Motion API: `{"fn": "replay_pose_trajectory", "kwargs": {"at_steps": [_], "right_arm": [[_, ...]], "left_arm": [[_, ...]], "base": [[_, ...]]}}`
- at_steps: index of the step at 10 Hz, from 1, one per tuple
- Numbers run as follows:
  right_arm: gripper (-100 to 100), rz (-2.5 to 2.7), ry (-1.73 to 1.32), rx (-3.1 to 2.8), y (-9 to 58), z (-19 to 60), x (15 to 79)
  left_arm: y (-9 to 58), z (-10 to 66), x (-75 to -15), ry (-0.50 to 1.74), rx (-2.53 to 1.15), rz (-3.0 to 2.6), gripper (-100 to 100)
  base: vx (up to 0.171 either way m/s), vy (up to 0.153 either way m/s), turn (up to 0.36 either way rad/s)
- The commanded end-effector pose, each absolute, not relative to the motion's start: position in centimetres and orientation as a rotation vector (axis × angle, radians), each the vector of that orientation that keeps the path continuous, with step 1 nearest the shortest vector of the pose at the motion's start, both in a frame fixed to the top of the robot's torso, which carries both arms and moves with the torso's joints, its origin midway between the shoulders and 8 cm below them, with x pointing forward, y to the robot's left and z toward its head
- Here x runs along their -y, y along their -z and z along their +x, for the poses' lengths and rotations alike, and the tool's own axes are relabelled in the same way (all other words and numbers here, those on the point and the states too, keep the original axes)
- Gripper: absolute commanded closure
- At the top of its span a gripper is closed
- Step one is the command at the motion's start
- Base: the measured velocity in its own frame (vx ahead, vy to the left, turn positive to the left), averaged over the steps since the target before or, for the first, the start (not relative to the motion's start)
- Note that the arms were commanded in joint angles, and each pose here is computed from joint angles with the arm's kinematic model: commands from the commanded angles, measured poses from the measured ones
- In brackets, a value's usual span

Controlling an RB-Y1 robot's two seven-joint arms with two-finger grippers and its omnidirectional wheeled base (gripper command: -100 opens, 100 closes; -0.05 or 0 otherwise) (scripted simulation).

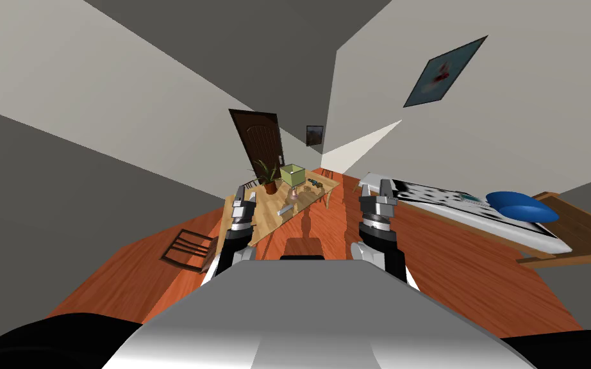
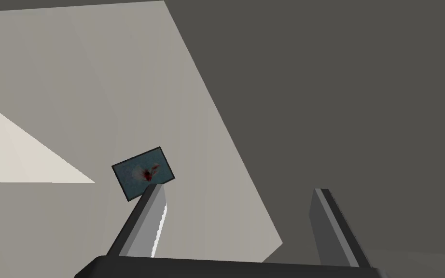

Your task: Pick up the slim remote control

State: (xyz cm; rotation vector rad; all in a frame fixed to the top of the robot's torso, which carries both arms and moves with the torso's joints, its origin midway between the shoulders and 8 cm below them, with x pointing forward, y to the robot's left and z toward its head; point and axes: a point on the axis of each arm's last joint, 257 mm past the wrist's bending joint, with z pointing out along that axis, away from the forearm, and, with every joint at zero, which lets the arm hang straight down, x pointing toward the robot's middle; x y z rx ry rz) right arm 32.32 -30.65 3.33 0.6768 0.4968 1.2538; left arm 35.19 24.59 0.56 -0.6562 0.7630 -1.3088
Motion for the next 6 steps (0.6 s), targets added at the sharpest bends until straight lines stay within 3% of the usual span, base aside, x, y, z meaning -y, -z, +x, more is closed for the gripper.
{"fn": "replay_pose_trajectory", "kwargs": {"at_steps": [1, 6], "right_arm": [[0, 0.677, -1.254, -0.497, -3.3, 32.3, 30.6], [0, 0.677, -1.254, -0.497, -3.3, 32.3, 30.6]], "left_arm": [[0.1, 35.9, -25.0, 1.299, -0.796, -0.654, -100], [3.8, 40.1, -29.0, 1.234, -0.885, -0.761, -100]], "base": [[-0.006, -0.039, -0.053], [-0.014, -0.112, -0.081]]}}
